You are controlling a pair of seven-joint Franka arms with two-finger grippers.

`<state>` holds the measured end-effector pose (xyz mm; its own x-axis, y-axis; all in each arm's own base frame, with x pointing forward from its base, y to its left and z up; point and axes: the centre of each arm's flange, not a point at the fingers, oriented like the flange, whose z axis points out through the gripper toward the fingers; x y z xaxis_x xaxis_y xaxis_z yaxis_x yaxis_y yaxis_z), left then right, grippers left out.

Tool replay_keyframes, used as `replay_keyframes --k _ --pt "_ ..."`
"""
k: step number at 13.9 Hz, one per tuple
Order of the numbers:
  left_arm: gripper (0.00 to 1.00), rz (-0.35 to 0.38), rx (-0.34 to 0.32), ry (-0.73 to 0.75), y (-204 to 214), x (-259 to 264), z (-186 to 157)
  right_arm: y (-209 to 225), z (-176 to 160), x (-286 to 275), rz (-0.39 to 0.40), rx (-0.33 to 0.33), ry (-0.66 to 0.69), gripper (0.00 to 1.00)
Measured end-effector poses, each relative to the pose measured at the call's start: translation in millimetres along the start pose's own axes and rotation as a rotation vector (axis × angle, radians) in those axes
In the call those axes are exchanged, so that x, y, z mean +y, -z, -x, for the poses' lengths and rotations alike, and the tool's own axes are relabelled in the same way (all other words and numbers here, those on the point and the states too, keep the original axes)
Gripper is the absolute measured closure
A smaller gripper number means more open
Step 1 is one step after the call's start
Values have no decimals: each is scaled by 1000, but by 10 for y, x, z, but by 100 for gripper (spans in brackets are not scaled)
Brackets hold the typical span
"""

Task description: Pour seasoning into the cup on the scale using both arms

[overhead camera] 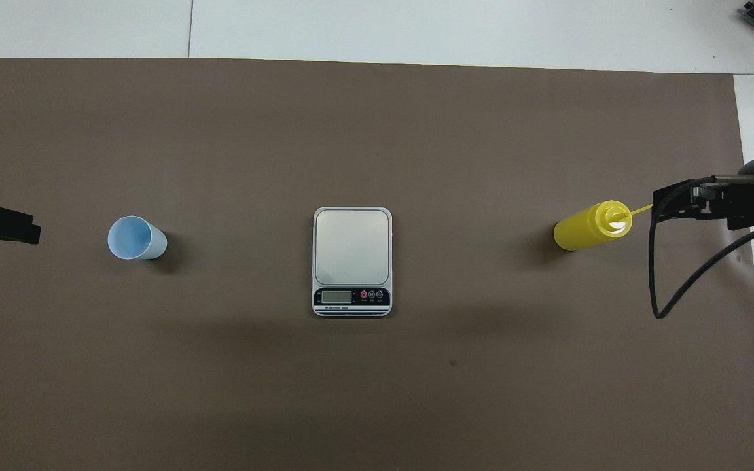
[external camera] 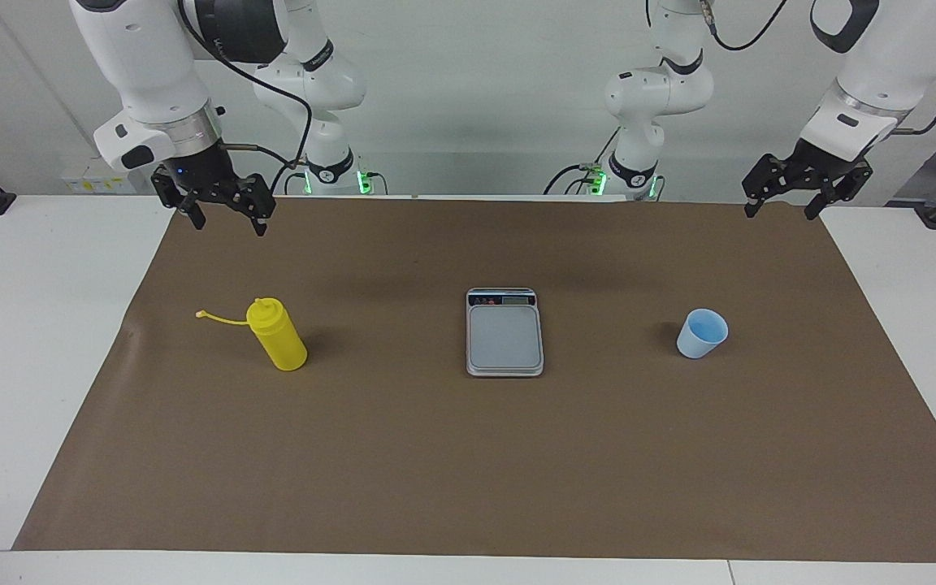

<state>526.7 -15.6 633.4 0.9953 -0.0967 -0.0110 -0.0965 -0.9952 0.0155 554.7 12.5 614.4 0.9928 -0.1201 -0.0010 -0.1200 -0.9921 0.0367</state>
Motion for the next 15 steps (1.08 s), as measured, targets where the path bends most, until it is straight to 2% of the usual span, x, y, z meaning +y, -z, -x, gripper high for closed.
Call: replay_keyframes --k 15 --pt "0 0 -8 -1 -25 7 5 0 0 0 0 0 0 0"
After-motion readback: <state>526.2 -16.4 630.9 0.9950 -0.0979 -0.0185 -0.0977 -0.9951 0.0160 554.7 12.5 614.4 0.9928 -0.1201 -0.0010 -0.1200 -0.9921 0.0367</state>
